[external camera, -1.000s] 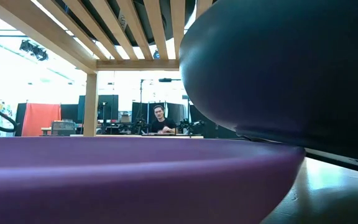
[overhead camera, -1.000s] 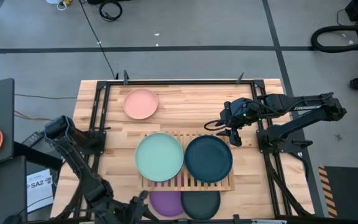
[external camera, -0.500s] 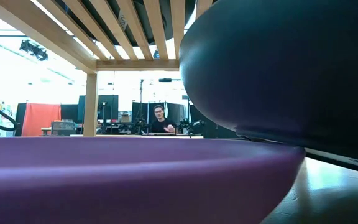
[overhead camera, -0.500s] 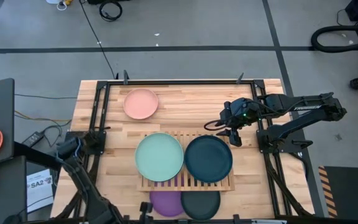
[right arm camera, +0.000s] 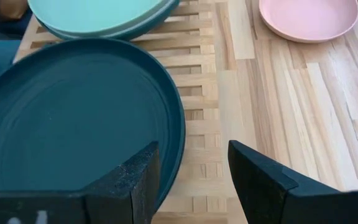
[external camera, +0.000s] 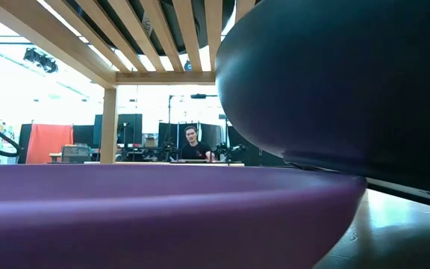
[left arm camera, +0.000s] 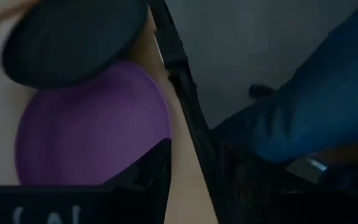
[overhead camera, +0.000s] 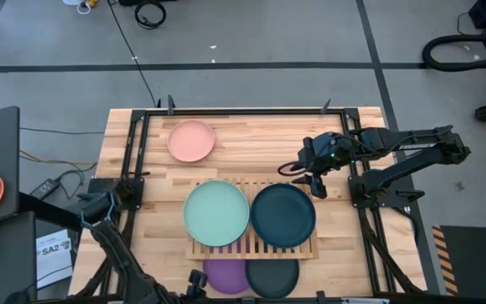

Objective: Place and stack plates onto a shelf
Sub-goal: Stack the purple plate on top of the light green plate on the shelf

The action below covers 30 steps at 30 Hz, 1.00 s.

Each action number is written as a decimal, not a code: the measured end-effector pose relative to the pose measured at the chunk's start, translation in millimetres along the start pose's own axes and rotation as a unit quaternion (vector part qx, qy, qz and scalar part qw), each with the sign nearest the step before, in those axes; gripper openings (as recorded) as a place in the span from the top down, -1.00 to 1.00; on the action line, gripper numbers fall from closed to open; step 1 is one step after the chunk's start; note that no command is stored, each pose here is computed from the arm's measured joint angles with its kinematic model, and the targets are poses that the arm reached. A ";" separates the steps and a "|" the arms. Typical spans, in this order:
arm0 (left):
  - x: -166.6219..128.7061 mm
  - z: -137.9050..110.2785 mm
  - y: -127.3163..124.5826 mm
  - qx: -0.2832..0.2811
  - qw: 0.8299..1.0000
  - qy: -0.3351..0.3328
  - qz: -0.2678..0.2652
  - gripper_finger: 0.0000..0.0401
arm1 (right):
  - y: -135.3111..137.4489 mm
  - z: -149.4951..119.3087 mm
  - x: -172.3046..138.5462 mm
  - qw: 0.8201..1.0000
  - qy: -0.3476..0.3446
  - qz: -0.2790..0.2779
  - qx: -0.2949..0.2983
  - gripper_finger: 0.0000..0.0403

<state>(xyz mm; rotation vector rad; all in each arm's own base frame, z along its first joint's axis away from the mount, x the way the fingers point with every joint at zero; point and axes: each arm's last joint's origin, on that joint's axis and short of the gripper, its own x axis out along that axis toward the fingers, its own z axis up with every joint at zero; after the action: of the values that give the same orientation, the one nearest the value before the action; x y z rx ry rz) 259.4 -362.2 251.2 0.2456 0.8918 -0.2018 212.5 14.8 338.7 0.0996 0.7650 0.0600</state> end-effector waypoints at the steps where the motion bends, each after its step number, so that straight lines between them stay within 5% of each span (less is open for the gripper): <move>1: 3.7 -1.4 -1.5 0.007 1.000 0.003 0.001 0.29 | 0.1 0.7 0.0 1.000 -0.004 0.000 0.000 0.04; 14: 15.2 -12.1 -1.6 0.039 0.998 0.040 0.030 0.29 | 0.7 5.9 -0.2 1.000 -0.031 0.003 -0.001 0.04; 30: 62.5 -30.5 -3.1 0.072 0.990 0.084 0.091 0.29 | 0.7 5.7 -0.2 1.000 -0.030 0.004 -0.001 0.04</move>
<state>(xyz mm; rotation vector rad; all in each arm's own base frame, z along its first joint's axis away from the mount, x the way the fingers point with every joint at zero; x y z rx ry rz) 274.2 -360.6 183.2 0.4818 1.0179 -0.0768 216.4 15.1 343.0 0.1013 0.7054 0.0647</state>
